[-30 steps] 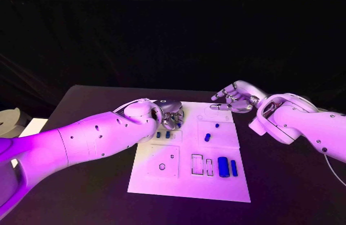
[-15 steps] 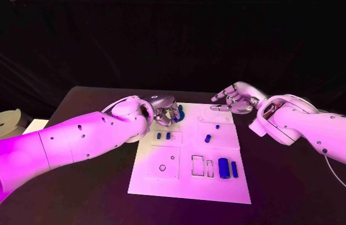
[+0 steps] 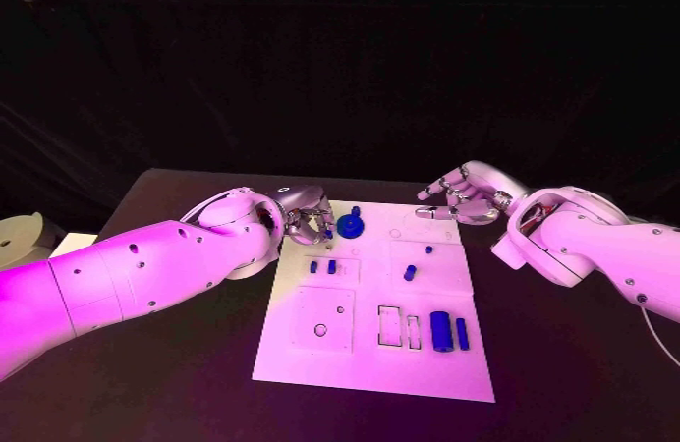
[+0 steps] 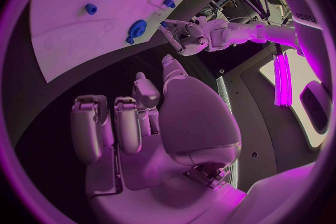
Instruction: Assemble the parts on the task board
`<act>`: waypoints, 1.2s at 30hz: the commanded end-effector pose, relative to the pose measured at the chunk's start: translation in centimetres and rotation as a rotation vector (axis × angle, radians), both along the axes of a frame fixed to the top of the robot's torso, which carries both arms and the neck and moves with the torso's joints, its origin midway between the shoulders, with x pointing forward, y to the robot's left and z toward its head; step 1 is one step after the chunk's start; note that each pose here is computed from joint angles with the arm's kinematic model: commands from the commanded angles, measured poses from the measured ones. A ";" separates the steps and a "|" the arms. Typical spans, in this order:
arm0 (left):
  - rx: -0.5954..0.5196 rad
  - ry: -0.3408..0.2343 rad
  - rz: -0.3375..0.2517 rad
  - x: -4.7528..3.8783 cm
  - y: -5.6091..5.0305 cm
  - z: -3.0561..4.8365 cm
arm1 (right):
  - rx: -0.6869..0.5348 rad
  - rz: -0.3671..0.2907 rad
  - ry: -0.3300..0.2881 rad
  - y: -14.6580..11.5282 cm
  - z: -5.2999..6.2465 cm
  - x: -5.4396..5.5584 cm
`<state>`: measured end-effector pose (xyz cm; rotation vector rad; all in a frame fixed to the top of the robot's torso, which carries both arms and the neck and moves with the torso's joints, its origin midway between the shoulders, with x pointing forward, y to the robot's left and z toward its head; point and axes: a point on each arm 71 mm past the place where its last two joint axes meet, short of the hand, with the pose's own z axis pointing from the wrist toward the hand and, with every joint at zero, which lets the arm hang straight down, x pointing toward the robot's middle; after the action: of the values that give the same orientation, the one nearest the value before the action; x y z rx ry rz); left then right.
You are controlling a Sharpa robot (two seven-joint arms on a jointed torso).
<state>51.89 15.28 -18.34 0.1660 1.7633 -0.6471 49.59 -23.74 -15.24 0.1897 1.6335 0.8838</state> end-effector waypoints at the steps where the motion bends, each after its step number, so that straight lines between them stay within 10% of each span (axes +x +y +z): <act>1: 0.006 0.036 0.008 0.02 0.2 -0.23 | -0.004 0.015 0.002 0.1 0.0 -0.1; 36: 0.056 0.127 0.012 0.08 -0.2 -2.18 | -0.003 0.017 0.002 0.2 0.0 -0.1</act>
<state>52.16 15.20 -19.99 0.1420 1.8596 -0.6222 49.58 -23.71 -15.24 0.1889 1.6335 0.8849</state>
